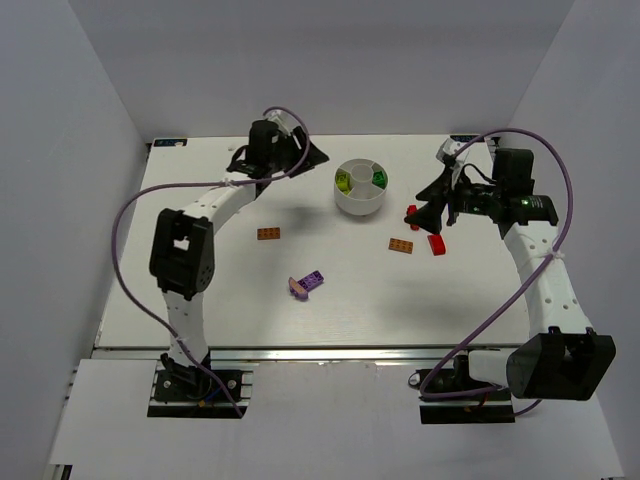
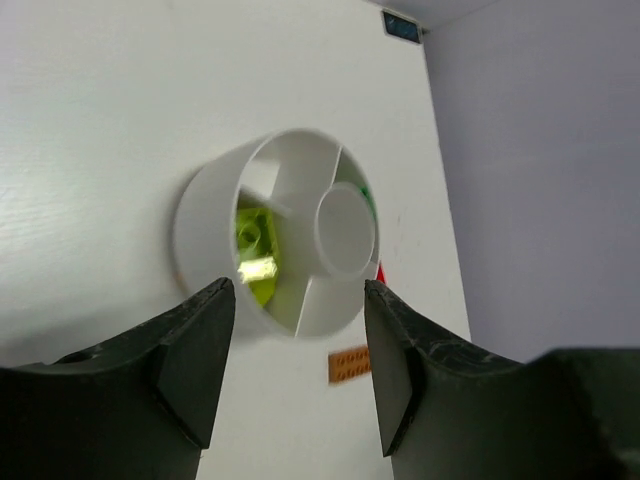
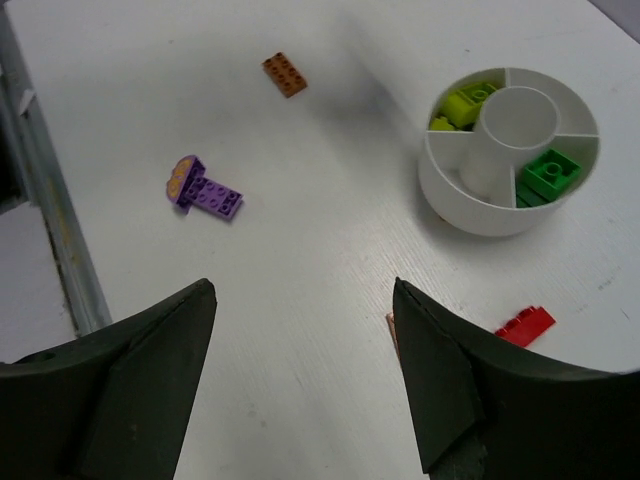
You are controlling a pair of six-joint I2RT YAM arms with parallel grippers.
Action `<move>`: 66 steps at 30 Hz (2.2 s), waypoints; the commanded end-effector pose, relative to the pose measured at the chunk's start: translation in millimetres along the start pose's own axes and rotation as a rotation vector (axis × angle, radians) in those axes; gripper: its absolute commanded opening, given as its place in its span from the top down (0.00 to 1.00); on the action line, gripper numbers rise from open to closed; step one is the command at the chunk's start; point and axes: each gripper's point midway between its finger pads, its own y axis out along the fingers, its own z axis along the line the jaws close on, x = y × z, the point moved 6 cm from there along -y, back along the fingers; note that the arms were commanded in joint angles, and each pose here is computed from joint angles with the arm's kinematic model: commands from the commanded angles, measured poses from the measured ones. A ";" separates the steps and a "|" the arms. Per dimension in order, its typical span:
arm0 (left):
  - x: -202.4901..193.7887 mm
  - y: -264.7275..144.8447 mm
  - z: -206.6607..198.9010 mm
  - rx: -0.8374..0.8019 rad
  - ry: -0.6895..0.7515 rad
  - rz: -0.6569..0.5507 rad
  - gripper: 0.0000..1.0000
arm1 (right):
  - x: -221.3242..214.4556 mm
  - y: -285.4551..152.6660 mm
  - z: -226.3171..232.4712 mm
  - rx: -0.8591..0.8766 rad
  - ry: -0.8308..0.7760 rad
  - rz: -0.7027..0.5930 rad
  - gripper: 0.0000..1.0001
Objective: Sort the legos into containers by color
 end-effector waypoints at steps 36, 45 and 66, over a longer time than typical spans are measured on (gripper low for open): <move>-115.5 -285.4 69.1 0.330 -0.163 -0.259 0.23 | -104.8 129.7 -22.5 -0.054 -0.246 0.768 0.23; -118.2 -285.0 71.1 0.335 -0.177 -0.251 0.23 | -145.5 123.0 -53.6 -0.041 -0.145 0.919 0.25; -119.0 -284.0 71.8 0.328 -0.191 -0.261 0.23 | -185.7 126.4 -64.7 0.029 -0.144 0.934 0.36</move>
